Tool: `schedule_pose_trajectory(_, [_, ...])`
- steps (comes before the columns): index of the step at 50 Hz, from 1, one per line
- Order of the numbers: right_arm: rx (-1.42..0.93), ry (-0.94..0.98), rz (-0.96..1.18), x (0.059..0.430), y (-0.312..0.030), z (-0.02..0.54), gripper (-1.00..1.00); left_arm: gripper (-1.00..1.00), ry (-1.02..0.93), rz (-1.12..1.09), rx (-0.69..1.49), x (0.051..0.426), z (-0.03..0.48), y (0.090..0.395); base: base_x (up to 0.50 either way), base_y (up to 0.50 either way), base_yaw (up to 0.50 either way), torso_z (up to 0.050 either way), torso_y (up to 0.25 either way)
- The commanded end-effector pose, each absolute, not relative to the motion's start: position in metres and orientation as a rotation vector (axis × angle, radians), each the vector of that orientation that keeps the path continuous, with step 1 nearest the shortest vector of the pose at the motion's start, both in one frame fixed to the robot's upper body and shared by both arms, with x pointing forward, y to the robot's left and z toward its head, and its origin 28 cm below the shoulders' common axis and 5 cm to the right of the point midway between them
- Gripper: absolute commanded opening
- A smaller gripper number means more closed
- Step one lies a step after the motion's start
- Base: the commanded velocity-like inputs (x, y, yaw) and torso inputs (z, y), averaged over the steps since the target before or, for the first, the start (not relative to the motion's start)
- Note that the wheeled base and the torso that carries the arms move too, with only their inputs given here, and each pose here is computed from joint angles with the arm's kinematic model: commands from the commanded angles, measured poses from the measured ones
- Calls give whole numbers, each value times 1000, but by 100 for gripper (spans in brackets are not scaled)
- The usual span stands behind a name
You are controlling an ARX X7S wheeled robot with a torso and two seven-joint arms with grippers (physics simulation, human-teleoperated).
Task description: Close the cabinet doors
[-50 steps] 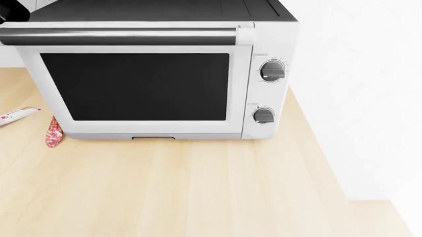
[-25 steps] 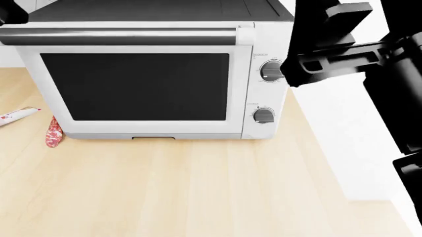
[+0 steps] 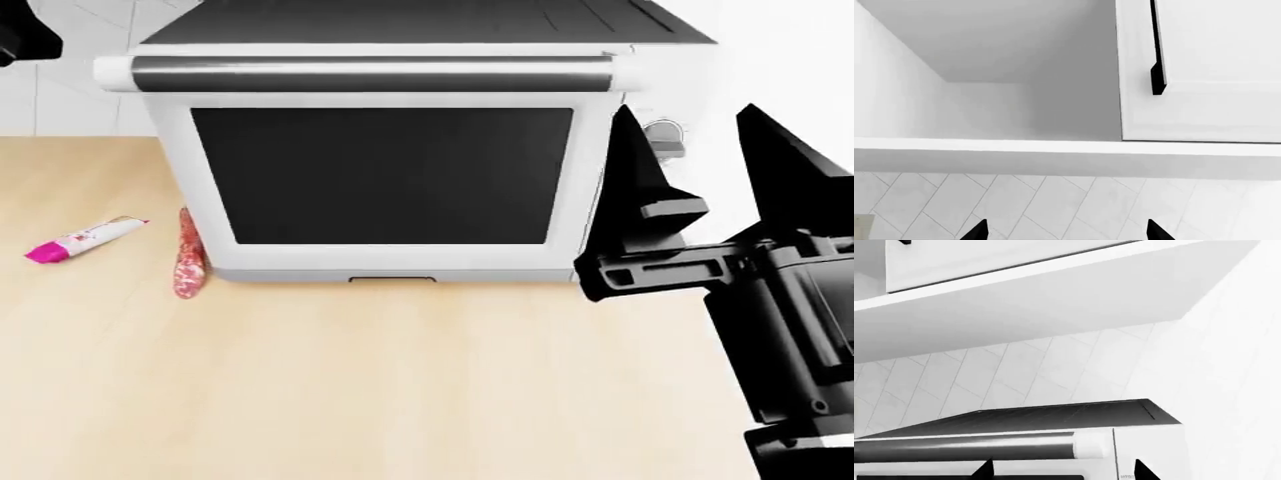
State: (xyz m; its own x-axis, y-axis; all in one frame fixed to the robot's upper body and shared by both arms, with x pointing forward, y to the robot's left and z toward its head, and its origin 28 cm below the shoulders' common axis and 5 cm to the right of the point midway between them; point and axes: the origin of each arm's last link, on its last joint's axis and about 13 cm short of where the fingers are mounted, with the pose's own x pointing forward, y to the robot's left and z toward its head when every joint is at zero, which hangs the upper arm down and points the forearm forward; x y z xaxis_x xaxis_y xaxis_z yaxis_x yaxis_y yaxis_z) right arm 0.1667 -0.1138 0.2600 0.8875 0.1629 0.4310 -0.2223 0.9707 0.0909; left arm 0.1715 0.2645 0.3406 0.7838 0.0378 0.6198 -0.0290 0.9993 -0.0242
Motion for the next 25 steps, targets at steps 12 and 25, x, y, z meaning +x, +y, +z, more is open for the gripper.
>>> schedule_pose_trajectory(12, [140, -420, 184, 164, -116, 252, 100, 100, -670, 41, -13, 171, 340, 265, 0, 500, 0, 0, 0])
schedule_pose_trajectory(25, [136, -417, 189, 164, -115, 252, 100, 100, -668, 40, -13, 172, 339, 265, 0, 500, 0, 0, 0])
